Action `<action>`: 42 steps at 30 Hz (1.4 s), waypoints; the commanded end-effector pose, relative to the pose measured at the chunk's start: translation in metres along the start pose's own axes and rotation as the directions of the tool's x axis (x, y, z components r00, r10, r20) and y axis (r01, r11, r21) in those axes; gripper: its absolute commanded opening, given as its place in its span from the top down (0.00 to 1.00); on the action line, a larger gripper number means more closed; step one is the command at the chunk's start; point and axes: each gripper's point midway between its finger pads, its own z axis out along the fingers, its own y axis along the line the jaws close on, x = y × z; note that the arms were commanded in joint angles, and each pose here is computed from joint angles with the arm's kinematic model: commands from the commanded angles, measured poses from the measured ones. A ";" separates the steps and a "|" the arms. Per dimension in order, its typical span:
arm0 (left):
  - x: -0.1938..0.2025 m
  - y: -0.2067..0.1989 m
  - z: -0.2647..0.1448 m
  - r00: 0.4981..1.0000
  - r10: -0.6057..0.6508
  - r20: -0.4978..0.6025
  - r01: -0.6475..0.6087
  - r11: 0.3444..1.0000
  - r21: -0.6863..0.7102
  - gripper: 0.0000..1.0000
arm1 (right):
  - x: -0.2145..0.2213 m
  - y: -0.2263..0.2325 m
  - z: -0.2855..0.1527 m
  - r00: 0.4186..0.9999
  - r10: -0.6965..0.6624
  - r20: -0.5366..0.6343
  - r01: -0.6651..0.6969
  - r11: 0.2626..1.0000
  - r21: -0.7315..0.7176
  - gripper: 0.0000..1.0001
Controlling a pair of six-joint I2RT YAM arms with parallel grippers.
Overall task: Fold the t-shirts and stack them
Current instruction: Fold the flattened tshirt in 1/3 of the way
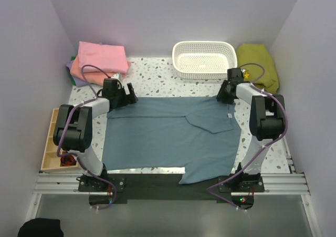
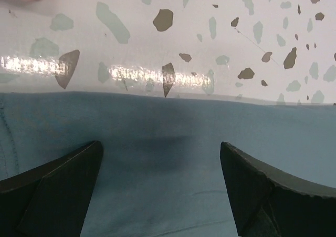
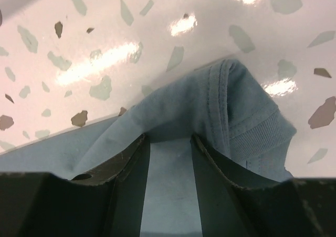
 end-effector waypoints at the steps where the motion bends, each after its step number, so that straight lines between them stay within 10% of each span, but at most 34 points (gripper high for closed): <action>1: 0.008 0.045 0.014 0.999 -0.027 -0.029 0.023 0.992 -0.126 0.00 | 0.001 -0.057 0.021 0.997 0.064 -0.033 -0.057 0.980 0.191 0.57; 16: -0.081 -0.007 0.061 0.997 0.018 0.074 -0.023 0.997 0.073 0.00 | -0.100 -0.010 0.021 0.994 0.033 0.101 -0.031 0.999 -0.024 0.58; 24: -0.114 -0.059 -0.011 0.954 0.098 0.283 -0.135 0.984 0.115 0.00 | -0.140 0.024 -0.119 0.926 0.015 0.378 0.075 0.972 -0.223 0.53; 29: -0.080 -0.083 -0.067 0.945 0.116 0.305 -0.141 0.988 0.061 0.00 | -0.051 0.005 -0.144 0.983 0.039 0.178 -0.001 0.978 -0.207 0.51; 42: 0.046 0.009 -0.152 0.972 -0.096 0.216 0.128 0.982 -0.137 0.00 | 0.141 -0.055 -0.192 0.991 0.136 -0.008 -0.135 0.979 -0.154 0.52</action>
